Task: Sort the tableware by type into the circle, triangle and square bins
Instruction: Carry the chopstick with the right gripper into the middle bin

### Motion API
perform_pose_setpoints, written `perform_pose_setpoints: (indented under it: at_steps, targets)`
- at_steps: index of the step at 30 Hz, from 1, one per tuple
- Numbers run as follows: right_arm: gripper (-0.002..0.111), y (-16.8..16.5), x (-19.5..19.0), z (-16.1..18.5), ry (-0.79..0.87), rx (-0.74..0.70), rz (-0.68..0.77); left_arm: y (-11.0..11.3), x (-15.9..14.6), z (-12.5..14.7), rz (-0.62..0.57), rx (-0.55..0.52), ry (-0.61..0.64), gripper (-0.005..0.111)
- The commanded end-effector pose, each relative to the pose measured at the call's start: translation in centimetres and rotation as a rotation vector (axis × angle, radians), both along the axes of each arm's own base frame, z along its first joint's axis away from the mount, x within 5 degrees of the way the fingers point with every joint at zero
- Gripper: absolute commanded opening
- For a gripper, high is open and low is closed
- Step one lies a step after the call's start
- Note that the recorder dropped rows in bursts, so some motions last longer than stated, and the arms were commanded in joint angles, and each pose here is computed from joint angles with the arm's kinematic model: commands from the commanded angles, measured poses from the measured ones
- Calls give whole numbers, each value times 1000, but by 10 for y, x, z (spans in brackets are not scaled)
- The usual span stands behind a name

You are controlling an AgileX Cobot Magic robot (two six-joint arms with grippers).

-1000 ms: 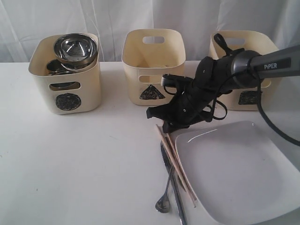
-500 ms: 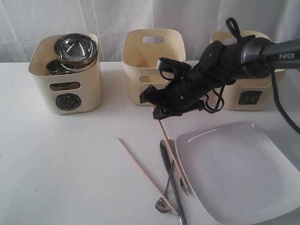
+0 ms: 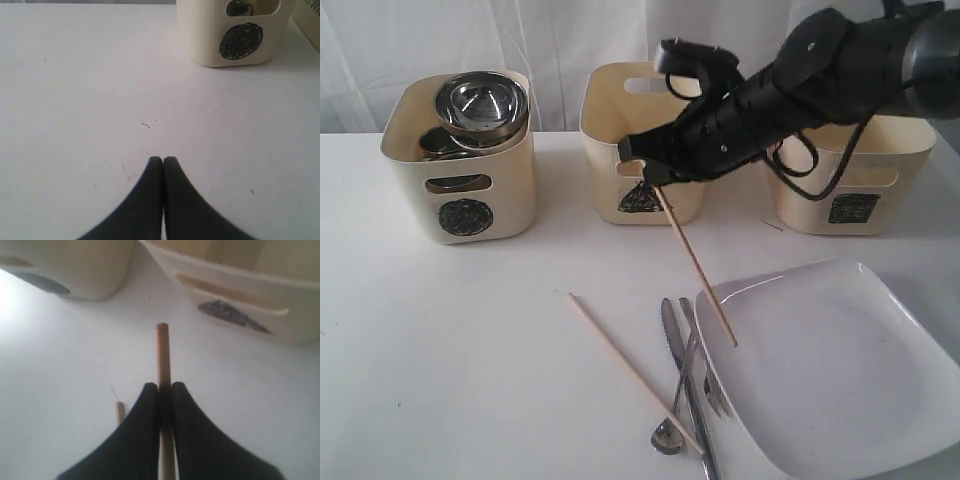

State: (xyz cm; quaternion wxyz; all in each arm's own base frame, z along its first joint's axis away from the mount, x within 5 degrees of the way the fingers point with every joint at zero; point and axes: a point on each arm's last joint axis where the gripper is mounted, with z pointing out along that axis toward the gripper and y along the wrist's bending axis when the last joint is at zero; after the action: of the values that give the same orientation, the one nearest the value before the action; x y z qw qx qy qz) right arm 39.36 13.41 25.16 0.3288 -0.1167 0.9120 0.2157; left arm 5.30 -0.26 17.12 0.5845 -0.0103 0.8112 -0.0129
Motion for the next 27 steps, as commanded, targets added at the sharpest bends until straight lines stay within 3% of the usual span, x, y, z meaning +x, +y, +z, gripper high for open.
perform_pose_setpoints:
  at_steps: [1,9,15,21,27]
  targets:
    - [0,-8,-5,44,-206,16,-62,0,0,-1,5,-10,-3,0]
    - [0,-23,-7,94,-494,45,-217,0,0,-1,5,-10,-3,0]
    - [0,-33,0,108,-661,49,-342,0,0,-1,5,-10,-3,0]
    - [0,-42,11,110,-823,23,-463,0,0,-1,5,-10,-3,0]
    - [0,-42,30,92,-840,26,-518,0,0,-1,5,-10,-3,0]
